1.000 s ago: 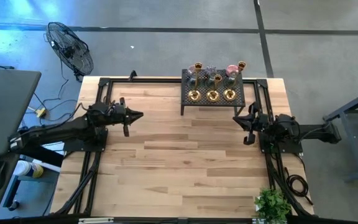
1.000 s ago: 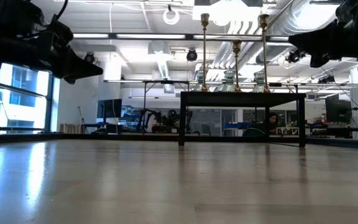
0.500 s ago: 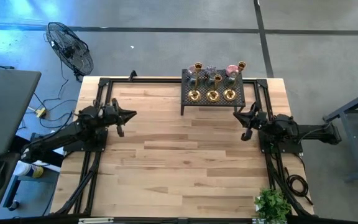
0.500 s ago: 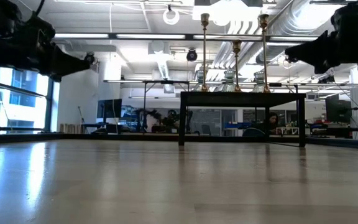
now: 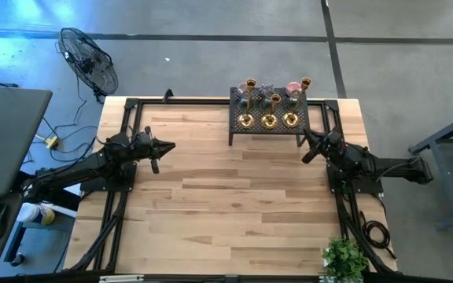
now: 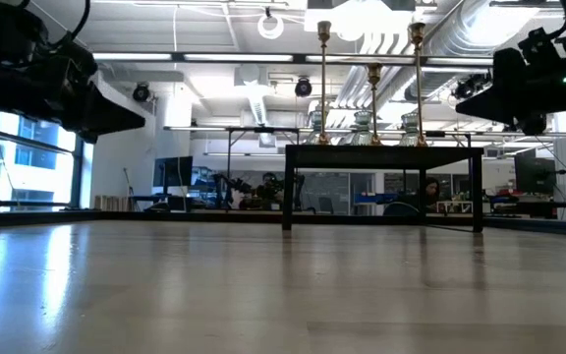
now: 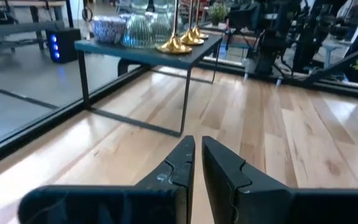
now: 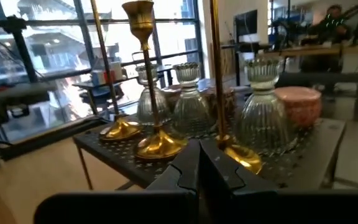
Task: Pick & Place candle stick holders
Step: Return to Home Position
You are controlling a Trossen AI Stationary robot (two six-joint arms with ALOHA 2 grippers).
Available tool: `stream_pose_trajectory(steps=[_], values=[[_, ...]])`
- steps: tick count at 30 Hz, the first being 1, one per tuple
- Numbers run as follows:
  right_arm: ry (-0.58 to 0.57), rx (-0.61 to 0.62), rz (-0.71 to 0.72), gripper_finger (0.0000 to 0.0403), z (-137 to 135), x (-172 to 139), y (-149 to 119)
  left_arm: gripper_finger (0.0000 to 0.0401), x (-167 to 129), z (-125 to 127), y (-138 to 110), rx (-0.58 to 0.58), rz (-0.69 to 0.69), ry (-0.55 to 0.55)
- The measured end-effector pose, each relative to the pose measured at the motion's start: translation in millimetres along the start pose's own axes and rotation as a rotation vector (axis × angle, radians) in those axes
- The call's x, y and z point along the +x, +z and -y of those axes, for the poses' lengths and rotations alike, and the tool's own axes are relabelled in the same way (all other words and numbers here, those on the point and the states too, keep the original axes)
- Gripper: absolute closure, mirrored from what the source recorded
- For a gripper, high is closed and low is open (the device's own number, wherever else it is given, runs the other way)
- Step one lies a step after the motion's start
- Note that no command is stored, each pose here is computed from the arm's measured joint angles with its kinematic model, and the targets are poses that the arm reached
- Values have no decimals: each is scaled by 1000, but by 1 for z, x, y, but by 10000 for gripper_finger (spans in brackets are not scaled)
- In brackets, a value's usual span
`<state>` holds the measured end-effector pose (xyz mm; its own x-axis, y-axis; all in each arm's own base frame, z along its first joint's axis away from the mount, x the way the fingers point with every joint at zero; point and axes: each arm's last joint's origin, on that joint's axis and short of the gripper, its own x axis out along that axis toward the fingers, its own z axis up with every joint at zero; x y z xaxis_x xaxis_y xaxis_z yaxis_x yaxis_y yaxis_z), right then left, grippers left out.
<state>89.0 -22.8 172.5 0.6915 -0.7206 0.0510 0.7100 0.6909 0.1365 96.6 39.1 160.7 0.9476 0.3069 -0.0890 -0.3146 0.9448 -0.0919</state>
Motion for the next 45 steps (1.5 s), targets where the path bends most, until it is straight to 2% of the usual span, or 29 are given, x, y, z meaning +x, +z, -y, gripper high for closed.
stream_pose_trajectory(steps=[4,11,45], values=[[25,49,-7,403,-1,0,-1,373,3,-1,-4,-6,-45,4],[49,-1,-9,403,-1,0,-1,373,6,-1,-8,-10,-92,9],[50,-5,-10,402,-1,0,-1,373,6,-1,-8,-10,-91,10]])
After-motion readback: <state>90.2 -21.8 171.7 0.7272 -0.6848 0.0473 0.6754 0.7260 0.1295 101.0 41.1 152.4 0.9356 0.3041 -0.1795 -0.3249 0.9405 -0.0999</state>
